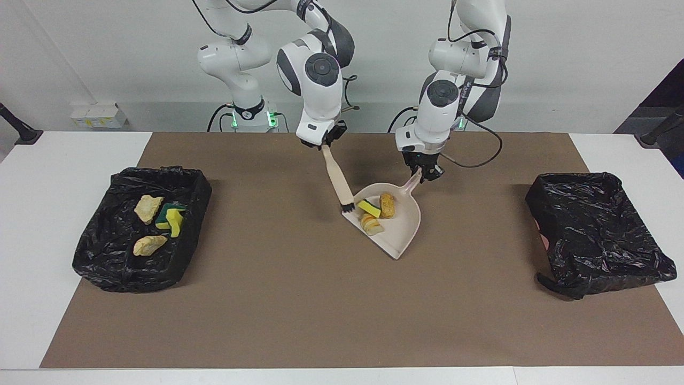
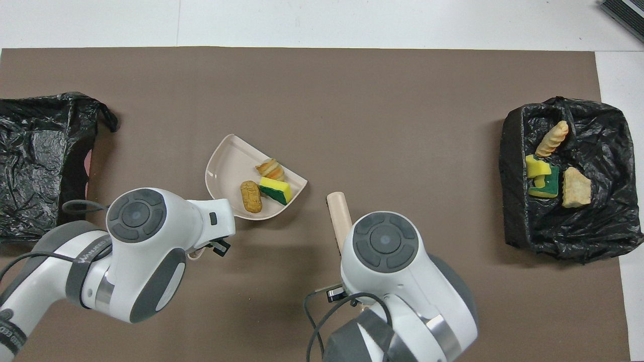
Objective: Sweep and dump trash in bin
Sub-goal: 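Lift the dustpan with the left gripper while the right gripper sets the brush down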
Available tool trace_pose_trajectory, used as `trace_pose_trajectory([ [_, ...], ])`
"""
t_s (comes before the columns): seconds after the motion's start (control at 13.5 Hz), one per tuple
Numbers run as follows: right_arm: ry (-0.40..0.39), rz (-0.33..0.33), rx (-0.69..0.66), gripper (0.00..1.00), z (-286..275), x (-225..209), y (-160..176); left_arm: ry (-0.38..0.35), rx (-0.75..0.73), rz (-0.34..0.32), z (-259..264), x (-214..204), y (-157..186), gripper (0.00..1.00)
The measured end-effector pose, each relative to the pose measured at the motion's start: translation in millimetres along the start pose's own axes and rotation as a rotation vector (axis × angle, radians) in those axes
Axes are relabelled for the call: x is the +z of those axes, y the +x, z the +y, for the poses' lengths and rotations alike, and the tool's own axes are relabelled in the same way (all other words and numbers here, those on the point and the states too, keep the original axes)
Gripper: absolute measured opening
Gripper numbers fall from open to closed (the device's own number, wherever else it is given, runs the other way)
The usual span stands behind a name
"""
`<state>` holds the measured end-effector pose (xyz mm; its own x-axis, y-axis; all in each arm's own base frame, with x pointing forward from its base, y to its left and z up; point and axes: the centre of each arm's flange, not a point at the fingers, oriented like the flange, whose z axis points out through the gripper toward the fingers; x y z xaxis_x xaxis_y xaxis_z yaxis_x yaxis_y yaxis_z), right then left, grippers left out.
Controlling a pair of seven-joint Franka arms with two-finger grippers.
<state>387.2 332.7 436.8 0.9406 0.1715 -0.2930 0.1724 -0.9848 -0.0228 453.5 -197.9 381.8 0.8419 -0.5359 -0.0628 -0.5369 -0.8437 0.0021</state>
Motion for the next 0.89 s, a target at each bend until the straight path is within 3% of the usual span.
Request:
trace_pose_trajectory([
  [0.44,0.038,0.124,0.13,0.27,-112.0,62.8,-57.9,0.023,-0.199,0.107,-79.2,-82.2,-26.9,0.31],
  [0.89,0.016,0.082,0.133,0.27,-140.9,123.1,-52.2,0.03,-0.292,0.015,-196.3,-142.7,-94.1,0.31],
])
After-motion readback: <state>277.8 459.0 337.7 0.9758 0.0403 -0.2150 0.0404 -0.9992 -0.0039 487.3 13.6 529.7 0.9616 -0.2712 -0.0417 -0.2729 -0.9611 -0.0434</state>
